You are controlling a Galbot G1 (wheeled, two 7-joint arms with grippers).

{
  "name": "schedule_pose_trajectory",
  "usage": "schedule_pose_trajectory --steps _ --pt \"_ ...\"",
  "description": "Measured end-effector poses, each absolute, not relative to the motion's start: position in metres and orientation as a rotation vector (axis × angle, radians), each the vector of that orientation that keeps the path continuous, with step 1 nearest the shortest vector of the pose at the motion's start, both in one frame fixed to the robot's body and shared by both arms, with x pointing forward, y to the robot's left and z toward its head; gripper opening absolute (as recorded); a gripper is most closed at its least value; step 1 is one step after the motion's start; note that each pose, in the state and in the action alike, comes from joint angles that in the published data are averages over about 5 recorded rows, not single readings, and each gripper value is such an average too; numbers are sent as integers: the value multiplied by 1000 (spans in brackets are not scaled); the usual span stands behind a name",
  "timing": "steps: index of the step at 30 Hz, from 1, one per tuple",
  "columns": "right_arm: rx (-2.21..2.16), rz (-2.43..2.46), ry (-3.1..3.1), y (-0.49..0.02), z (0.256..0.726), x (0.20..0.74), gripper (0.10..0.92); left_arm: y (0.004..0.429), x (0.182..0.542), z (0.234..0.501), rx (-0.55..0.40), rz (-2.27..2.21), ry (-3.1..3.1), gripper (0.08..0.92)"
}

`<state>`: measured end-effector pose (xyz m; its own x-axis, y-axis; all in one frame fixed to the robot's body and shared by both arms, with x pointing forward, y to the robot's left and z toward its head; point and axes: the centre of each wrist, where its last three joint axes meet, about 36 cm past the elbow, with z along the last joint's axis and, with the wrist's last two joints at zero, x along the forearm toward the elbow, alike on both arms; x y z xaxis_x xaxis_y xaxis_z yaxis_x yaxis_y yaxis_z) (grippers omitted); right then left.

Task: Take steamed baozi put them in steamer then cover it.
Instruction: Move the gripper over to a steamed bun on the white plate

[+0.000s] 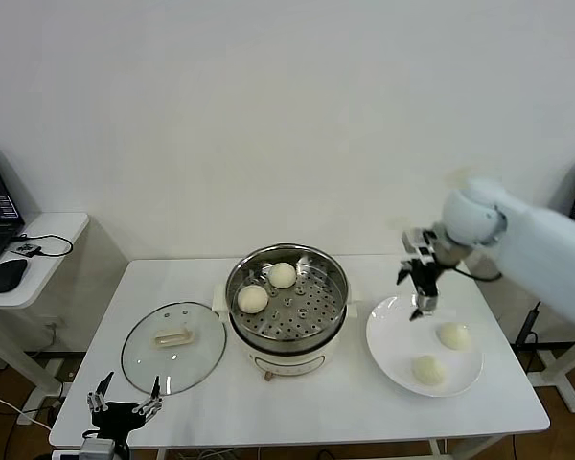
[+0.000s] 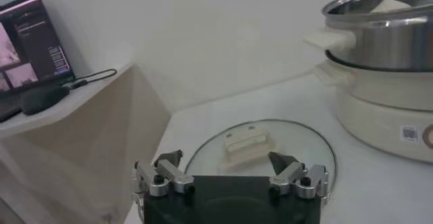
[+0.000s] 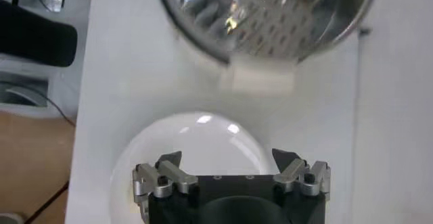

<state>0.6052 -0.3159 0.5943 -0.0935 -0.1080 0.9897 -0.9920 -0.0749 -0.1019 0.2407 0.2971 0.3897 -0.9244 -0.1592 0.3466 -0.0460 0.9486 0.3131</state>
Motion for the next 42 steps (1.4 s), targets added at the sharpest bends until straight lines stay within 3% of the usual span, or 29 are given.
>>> schedule_pose_trajectory --steps 16,42 --pt "1256 1221 -1232 -337 505 594 823 299 237 374 152 -426 -2682 823" --pt "1248 1185 -1177 -347 455 587 822 304 240 361 156 -421 -2653 823"
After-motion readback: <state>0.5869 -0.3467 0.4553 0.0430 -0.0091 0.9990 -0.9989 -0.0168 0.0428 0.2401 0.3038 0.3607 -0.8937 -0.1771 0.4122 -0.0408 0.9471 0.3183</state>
